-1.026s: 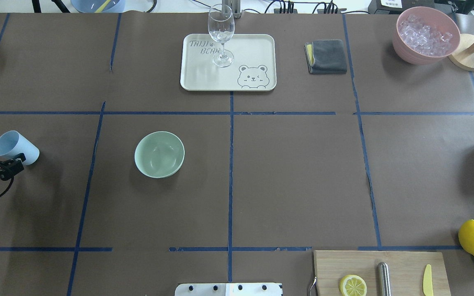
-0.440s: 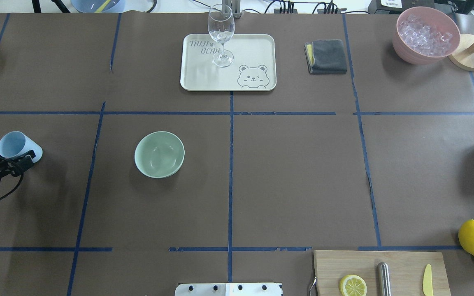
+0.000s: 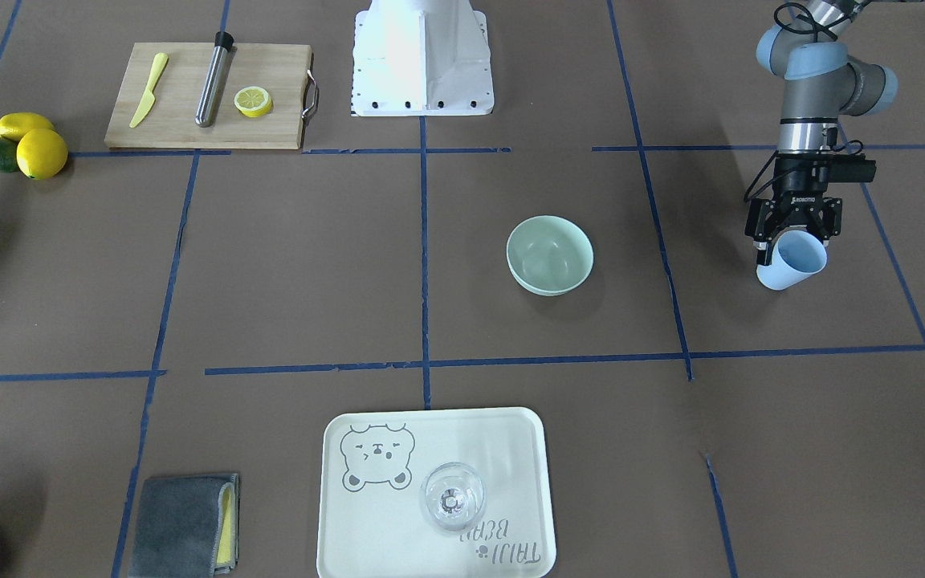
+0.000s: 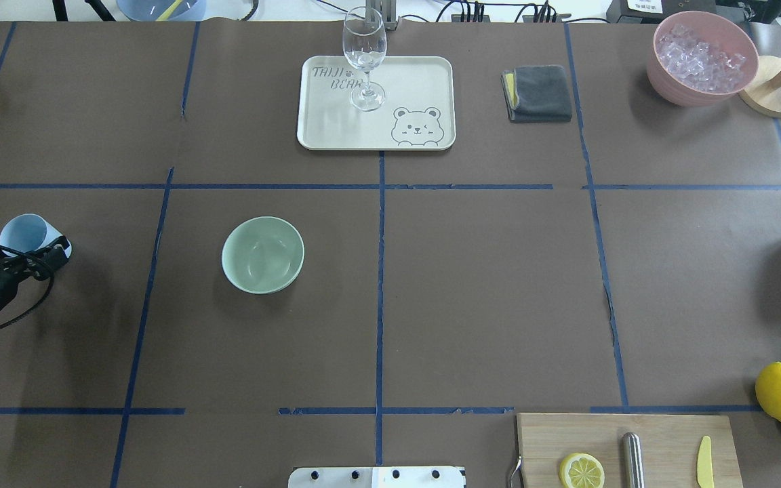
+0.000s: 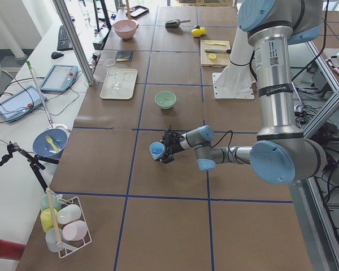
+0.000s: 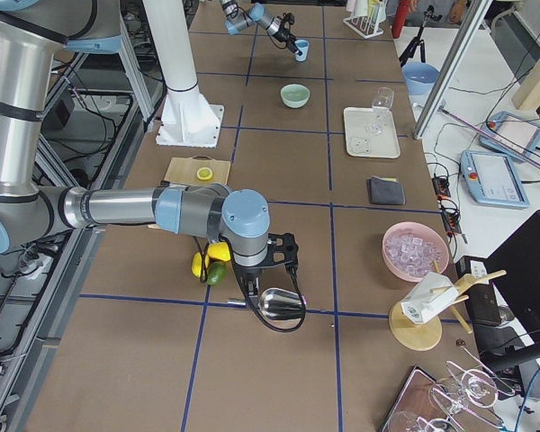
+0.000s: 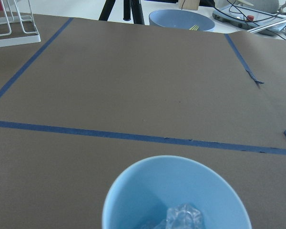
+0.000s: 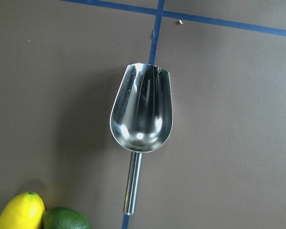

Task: Pour ice into bowl

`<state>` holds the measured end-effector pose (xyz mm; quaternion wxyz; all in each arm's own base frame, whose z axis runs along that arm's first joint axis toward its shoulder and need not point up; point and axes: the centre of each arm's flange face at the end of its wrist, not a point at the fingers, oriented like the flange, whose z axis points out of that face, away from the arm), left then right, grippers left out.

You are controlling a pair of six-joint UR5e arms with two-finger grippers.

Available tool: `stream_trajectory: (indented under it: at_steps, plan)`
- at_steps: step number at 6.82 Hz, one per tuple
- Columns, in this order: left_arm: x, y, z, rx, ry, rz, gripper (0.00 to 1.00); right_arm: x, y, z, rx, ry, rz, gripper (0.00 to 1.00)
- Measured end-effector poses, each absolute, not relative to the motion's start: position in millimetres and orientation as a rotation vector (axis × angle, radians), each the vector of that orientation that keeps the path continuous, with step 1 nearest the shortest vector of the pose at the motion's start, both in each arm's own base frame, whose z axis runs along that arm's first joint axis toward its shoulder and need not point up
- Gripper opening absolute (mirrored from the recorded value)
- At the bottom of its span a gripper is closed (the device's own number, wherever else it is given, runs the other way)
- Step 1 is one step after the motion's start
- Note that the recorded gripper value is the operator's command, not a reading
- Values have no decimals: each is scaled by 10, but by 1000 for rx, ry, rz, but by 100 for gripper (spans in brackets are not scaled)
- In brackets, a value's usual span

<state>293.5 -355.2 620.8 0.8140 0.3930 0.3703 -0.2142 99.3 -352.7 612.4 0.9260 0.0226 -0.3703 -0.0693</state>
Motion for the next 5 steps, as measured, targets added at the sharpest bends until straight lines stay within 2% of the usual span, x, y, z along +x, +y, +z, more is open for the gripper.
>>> stream_trajectory:
  at_steps: [2, 3, 4, 5]
  plan:
    - [2995, -3603, 6220, 856, 781, -468, 100, 994, -3535, 6116, 48, -759, -143, 100]
    - [2999, -3613, 6229, 863, 776, -473, 97, 994, -3537, 6115, 49, -759, -143, 100]
    - [3002, -3618, 6242, 866, 772, -474, 62, 994, -3537, 6117, 48, -759, -143, 100]
    - [3005, -3620, 6256, 866, 769, -474, 5, 994, -3537, 6119, 48, -759, -143, 100]
